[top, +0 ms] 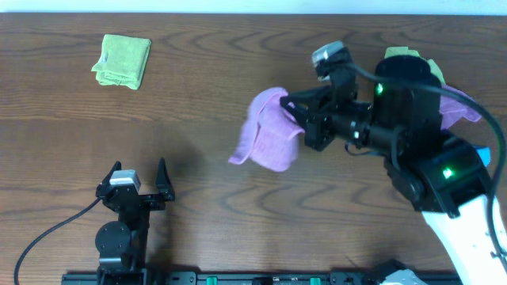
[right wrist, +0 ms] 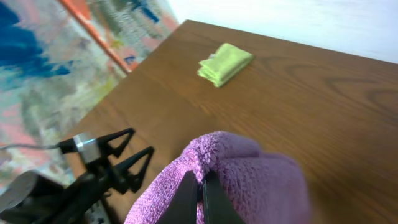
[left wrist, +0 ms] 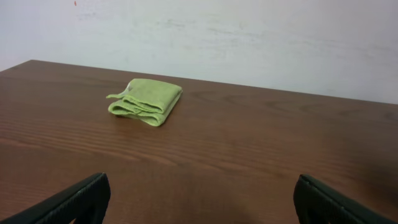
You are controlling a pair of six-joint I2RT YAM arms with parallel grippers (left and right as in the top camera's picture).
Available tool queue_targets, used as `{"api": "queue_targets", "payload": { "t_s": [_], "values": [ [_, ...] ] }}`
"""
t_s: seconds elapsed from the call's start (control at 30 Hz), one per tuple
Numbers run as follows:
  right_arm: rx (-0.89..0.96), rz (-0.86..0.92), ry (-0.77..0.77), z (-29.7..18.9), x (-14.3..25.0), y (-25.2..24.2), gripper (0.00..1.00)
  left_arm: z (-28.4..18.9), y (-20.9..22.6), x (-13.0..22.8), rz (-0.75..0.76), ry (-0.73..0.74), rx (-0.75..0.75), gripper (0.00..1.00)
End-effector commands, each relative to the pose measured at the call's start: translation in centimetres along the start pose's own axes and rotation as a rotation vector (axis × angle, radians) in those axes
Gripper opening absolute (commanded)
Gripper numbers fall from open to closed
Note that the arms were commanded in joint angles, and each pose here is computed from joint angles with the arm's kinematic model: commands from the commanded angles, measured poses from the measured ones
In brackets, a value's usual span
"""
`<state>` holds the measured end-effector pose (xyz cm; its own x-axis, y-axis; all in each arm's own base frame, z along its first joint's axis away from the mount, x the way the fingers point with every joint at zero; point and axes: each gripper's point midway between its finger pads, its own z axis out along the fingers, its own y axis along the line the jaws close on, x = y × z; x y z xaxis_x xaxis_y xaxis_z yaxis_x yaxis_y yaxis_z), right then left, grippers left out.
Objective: Fold the cloth
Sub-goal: 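Lift the purple cloth with the right gripper and drag it to table center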
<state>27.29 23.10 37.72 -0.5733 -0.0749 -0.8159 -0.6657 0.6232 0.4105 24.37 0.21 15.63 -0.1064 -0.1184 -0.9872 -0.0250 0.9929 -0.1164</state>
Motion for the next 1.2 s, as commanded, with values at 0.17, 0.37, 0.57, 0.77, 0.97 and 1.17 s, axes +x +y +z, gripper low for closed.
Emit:
{"api": "queue_targets", "payload": {
  "t_s": [0.17, 0.37, 0.57, 0.77, 0.97, 1.17],
  "values": [
    [-0.189, -0.006, 0.056, -0.6, 1.2, 4.0, 0.01, 0.2, 0.9, 2.0, 0.007, 0.048, -0.04, 0.95],
    [-0.17, 0.07, 0.172, -1.0, 4.1, 3.6, 0.02, 0.2, 0.9, 2.0, 0.007, 0.048, -0.04, 0.95],
    [-0.148, 0.157, 0.315, -1.6, 7.6, 3.7, 0.01, 0.2, 0.9, 2.0, 0.007, 0.048, -0.04, 0.95],
    [-0.091, 0.162, 0.355, -1.4, 8.7, 3.3, 0.02, 0.2, 0.9, 2.0, 0.007, 0.048, -0.04, 0.95],
    [0.263, -0.042, 0.166, 2.4, 3.9, -4.4, 0.24, 0.2, 0.9, 2.0, 0.007, 0.048, -0.04, 0.95],
    [0.691, -0.088, 0.044, 4.6, 0.6, -13.2, 0.99, 0.2, 0.9, 2.0, 0.007, 0.048, -0.04, 0.95]
  ]
}}
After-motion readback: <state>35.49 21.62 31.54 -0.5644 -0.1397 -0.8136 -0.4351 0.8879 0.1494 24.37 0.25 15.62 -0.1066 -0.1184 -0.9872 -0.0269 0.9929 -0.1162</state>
